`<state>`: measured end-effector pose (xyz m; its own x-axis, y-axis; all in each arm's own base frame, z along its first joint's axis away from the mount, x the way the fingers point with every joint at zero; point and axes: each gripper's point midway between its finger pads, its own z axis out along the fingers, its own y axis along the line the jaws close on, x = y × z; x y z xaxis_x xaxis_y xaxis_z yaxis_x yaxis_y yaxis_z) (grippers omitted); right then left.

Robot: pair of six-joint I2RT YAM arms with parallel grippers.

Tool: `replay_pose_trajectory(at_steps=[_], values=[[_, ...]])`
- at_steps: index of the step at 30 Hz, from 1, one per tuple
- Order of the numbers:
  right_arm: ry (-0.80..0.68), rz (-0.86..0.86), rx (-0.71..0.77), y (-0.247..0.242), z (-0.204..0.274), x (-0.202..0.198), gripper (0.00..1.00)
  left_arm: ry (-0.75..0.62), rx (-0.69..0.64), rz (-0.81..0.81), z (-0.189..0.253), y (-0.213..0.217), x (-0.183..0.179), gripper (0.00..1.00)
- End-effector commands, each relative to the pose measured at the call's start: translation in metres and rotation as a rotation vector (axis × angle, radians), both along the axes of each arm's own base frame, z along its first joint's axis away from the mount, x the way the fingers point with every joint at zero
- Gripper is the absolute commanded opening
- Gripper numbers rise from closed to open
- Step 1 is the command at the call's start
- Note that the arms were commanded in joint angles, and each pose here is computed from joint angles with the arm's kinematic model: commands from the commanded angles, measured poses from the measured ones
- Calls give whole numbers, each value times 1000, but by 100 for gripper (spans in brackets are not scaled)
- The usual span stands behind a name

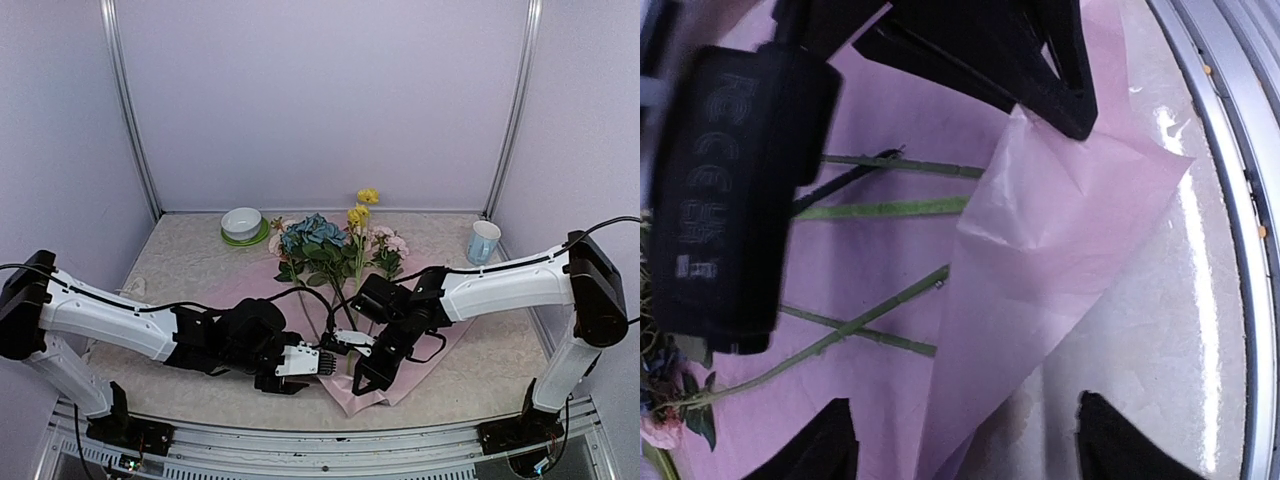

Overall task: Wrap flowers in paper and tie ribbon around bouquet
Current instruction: Pass from the right arm to the left

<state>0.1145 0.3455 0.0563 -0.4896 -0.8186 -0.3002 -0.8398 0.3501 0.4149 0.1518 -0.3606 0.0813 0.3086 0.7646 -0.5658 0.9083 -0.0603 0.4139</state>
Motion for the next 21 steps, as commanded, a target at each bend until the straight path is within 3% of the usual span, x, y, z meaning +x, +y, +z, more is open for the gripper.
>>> replay_pose_trajectory(at_steps=[1,5,6,9,11,14,16,21], values=[[34,23,79,6,16,-1,0,19,14,-17,-6,-12,-1,45],[22,7,78,4,16,5,0,101,-51,-40,5,-22,-12,0],[18,-2,78,3,16,8,7,114,-65,-37,6,-22,-13,0],[-4,-43,123,-4,30,20,50,197,-122,3,11,-18,-9,0],[-33,-90,215,-10,56,35,64,278,-170,54,12,-14,-2,0],[-120,-127,401,-18,105,46,99,374,-251,109,17,-7,8,0],[-136,-128,472,-20,117,41,100,426,-306,114,21,-4,10,0],[-105,-175,467,-32,93,30,100,607,-386,211,17,4,23,0]])
